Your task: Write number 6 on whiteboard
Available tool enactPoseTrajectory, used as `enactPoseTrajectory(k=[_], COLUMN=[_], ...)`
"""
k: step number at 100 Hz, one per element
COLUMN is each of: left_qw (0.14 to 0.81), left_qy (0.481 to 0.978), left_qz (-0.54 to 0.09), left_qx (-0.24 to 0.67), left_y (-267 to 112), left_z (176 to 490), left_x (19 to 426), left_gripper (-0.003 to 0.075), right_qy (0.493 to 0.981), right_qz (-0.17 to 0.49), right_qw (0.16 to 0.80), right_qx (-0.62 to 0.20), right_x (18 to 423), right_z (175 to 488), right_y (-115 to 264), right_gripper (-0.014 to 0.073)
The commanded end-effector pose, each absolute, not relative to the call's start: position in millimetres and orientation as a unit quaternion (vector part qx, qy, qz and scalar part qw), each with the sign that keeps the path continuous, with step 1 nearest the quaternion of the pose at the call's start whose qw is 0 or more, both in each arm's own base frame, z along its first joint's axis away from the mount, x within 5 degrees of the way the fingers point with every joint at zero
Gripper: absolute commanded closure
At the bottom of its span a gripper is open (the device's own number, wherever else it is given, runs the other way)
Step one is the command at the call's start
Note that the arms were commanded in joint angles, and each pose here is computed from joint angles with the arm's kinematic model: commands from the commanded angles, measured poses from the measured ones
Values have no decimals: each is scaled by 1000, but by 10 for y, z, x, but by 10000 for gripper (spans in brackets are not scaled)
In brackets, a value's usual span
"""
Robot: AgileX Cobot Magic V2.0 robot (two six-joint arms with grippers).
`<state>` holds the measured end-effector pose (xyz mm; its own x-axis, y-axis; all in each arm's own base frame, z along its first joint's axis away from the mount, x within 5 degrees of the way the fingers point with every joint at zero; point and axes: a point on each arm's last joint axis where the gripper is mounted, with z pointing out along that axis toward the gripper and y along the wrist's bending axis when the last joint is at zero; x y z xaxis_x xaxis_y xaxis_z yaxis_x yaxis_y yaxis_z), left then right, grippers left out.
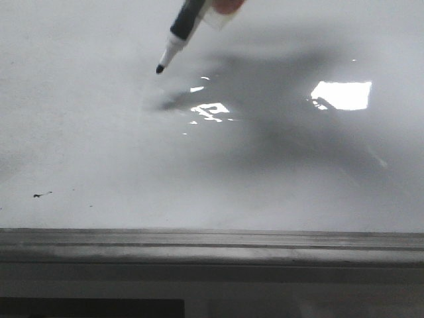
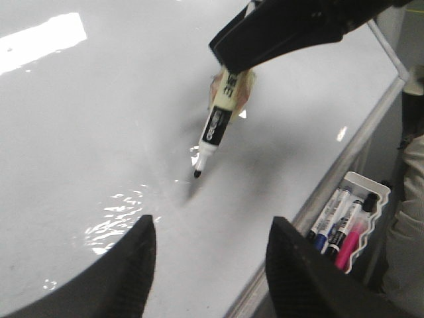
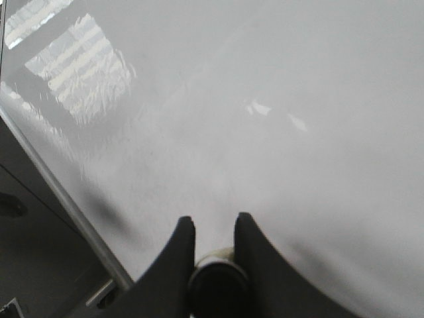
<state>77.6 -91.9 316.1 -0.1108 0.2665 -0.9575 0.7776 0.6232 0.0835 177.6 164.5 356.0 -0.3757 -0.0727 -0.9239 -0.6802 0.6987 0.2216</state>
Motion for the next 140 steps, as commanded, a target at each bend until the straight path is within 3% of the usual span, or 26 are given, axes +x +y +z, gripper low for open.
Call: enactPoseTrajectory(k=[1,27,62,81,106,124,140], left_qw=[591,591,588,588,588,588,548], left_qy=[693,697,699,699,699,699,707], left_qz=[-240,-240,-245,-245,-245,-246,-266], left_qx=[335,328,324,324,324,325,358], left_y=[-901,-896,-898,-898,-898,-903,-1102], left_z=[3327,3325,3325,3325,3325,3323,3226], left_x=[818,830,828,828,828,828,853], left_gripper=[377,377,377,377,377,377,377], right_qy=[744,759,827,794,807,786,774], right_qz=[297,276,287,294,301,322,338], right_qw=[555,553,418,489,441,458,456], right_qx=[-225,-204,-242,-211,-251,-261,-280], right_x=[1858,2060,1957,1945,2040,1833,1679], right_z=[3843,3771,3095,3411,3312,3549,3632], right_y=[1583,1562,1775,1638,1940,1817,1823], right_gripper=[657,657,657,658,659,659,659])
